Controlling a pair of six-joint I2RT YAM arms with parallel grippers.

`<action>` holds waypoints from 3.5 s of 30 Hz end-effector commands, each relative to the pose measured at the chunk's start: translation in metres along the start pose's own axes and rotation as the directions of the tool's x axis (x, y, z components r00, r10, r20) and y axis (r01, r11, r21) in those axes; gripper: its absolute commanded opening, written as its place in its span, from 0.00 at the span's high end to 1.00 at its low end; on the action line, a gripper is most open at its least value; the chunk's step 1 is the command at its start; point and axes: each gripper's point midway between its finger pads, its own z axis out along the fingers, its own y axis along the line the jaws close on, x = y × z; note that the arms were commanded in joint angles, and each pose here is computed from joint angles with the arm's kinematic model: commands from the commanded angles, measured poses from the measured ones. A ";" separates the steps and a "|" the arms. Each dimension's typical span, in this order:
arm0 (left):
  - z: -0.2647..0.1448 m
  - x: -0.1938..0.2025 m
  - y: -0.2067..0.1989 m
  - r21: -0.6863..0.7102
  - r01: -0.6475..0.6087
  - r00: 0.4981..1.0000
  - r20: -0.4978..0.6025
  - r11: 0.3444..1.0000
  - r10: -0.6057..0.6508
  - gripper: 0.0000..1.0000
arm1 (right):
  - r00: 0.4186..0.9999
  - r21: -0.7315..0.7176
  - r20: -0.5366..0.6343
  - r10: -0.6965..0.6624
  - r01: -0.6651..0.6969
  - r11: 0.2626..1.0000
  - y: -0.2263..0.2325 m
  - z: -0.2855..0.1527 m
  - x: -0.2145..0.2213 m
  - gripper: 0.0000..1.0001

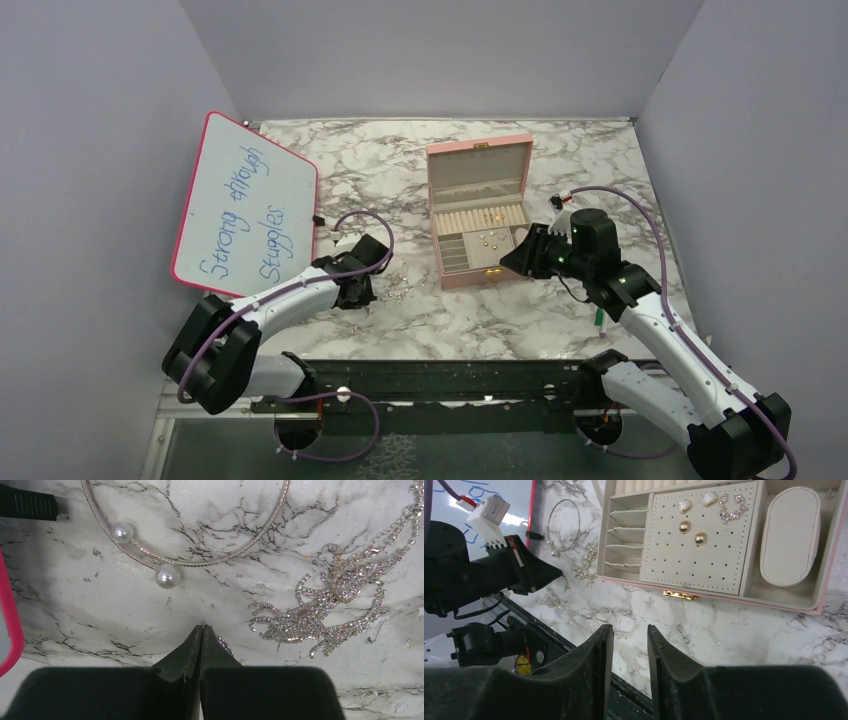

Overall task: Organize the mixed jewelry
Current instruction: Pick up the jewelry from the center of the board.

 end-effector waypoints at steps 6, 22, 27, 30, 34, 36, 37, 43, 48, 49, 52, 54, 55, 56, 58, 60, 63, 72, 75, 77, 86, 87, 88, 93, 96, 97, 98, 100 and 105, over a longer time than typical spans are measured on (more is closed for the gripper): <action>-0.010 -0.022 -0.007 0.022 -0.009 0.998 0.062 1.000 0.007 1.00 | 1.000 0.020 0.020 -0.016 0.016 1.000 -0.004 -0.002 -0.001 0.65; -0.130 -0.108 -0.095 0.499 -0.309 0.895 0.440 0.809 0.070 1.00 | 0.997 -0.324 0.065 -0.044 0.063 0.944 0.062 -0.001 -0.021 0.54; -0.193 -0.132 -0.132 0.633 -0.454 0.812 0.584 0.627 -0.001 1.00 | 0.982 -0.525 0.173 -0.078 0.159 0.836 0.105 -0.018 -0.043 0.42; -0.226 -0.144 -0.149 0.676 -0.517 0.767 0.638 0.525 -0.065 1.00 | 0.971 -0.601 0.225 -0.073 0.198 0.774 0.123 -0.026 -0.053 0.37; -0.261 -0.156 -0.166 0.704 -0.572 0.728 0.672 0.421 -0.135 1.00 | 0.971 -0.668 0.235 -0.045 0.195 0.718 0.137 -0.027 -0.062 0.36; -0.280 -0.159 -0.173 0.714 -0.606 0.707 0.686 0.352 -0.174 1.00 | 0.970 -0.699 0.240 -0.022 0.189 0.690 0.145 -0.030 -0.068 0.35; -0.289 -0.159 -0.176 0.715 -0.624 0.695 0.693 0.316 -0.194 1.00 | 0.968 -0.713 0.252 -0.015 0.196 0.673 0.150 -0.033 -0.072 0.34; -0.336 -0.159 -0.183 0.689 -0.706 0.638 0.720 0.164 -0.272 1.00 | 0.959 -0.757 0.283 0.022 0.209 0.620 0.173 -0.043 -0.094 0.32; -0.364 -0.156 -0.185 0.670 -0.739 0.621 0.721 0.078 -0.309 1.00 | 0.960 -0.800 0.276 0.046 0.204 0.564 0.194 -0.049 -0.106 0.31; -0.368 -0.155 -0.186 0.666 -0.743 0.619 0.720 0.063 -0.316 1.00 | 0.960 -0.807 0.275 0.045 0.206 0.554 0.198 -0.048 -0.107 0.31; -0.373 -0.152 -0.188 0.663 -0.747 0.619 0.718 0.043 -0.319 1.00 | 0.960 -0.819 0.277 0.051 0.208 0.534 0.205 -0.046 -0.111 0.32; -0.374 -0.151 -0.188 0.665 -0.746 0.622 0.715 0.037 -0.319 1.00 | 0.955 -0.831 0.291 0.056 0.223 0.510 0.211 -0.051 -0.114 0.34; -0.374 -0.150 -0.188 0.666 -0.745 0.624 0.713 0.033 -0.319 1.00 | 0.954 -0.835 0.294 0.060 0.226 0.501 0.214 -0.052 -0.115 0.36; -0.375 -0.149 -0.188 0.668 -0.744 0.626 0.712 0.030 -0.319 1.00 | 0.954 -0.838 0.292 0.063 0.223 0.498 0.215 -0.052 -0.116 0.38; -0.375 -0.148 -0.189 0.670 -0.742 0.629 0.709 0.025 -0.318 1.00 | 0.958 -0.847 0.282 0.060 0.219 0.484 0.219 -0.052 -0.116 0.41; -0.374 -0.147 -0.189 0.670 -0.742 0.630 0.709 0.025 -0.318 1.00 | 0.962 -0.861 0.268 0.056 0.213 0.463 0.222 -0.053 -0.114 0.43; -0.372 -0.148 -0.190 0.672 -0.740 0.629 0.709 0.036 -0.320 1.00 | 0.967 -0.878 0.246 0.067 0.193 0.439 0.223 -0.053 -0.111 0.49; -0.369 -0.151 -0.190 0.675 -0.736 0.626 0.709 0.055 -0.324 1.00 | 0.967 -0.887 0.237 0.092 0.177 0.426 0.223 -0.061 -0.109 0.74; -0.368 -0.151 -0.190 0.678 -0.733 0.628 0.707 0.058 -0.325 1.00 | 0.965 -0.879 0.239 0.107 0.168 0.445 0.220 -0.061 -0.109 0.80; -0.368 -0.152 -0.190 0.680 -0.731 0.630 0.705 0.059 -0.326 1.00 | 0.963 -0.875 0.245 0.113 0.169 0.454 0.220 -0.062 -0.110 0.85; -0.369 -0.152 -0.189 0.682 -0.729 0.630 0.702 0.059 -0.330 1.00 | 0.956 -0.867 0.263 0.130 0.175 0.467 0.220 -0.067 -0.115 0.97; -0.369 -0.151 -0.189 0.683 -0.728 0.631 0.702 0.059 -0.330 1.00 | 0.956 -0.866 0.263 0.131 0.174 0.468 0.221 -0.067 -0.115 0.98; -0.368 -0.151 -0.189 0.682 -0.729 0.631 0.702 0.059 -0.329 1.00 | 0.956 -0.865 0.263 0.131 0.173 0.470 0.221 -0.066 -0.116 0.98; -0.365 -0.153 -0.188 0.690 -0.720 0.633 0.698 0.075 -0.335 0.81 | 0.958 -0.848 0.256 0.133 0.156 0.507 0.218 -0.060 -0.117 0.99; -0.364 -0.156 -0.186 0.697 -0.710 0.632 0.692 0.098 -0.349 0.63 | 0.959 -0.822 0.249 0.133 0.137 0.553 0.212 -0.053 -0.117 0.99; -0.362 -0.157 -0.184 0.702 -0.704 0.632 0.689 0.110 -0.355 0.57 | 0.959 -0.811 0.251 0.133 0.133 0.570 0.210 -0.051 -0.117 0.99; -0.360 -0.158 -0.182 0.706 -0.697 0.631 0.687 0.124 -0.361 0.52 | 0.959 -0.799 0.248 0.137 0.123 0.588 0.208 -0.048 -0.117 0.99; -0.356 -0.161 -0.177 0.714 -0.681 0.624 0.682 0.162 -0.380 0.44 | 0.961 -0.777 0.243 0.128 0.114 0.620 0.203 -0.046 -0.115 0.99; -0.338 -0.170 -0.156 0.731 -0.613 0.607 0.678 0.299 -0.414 0.33 | 0.978 -0.683 0.195 0.069 0.085 0.726 0.184 -0.031 -0.100 0.99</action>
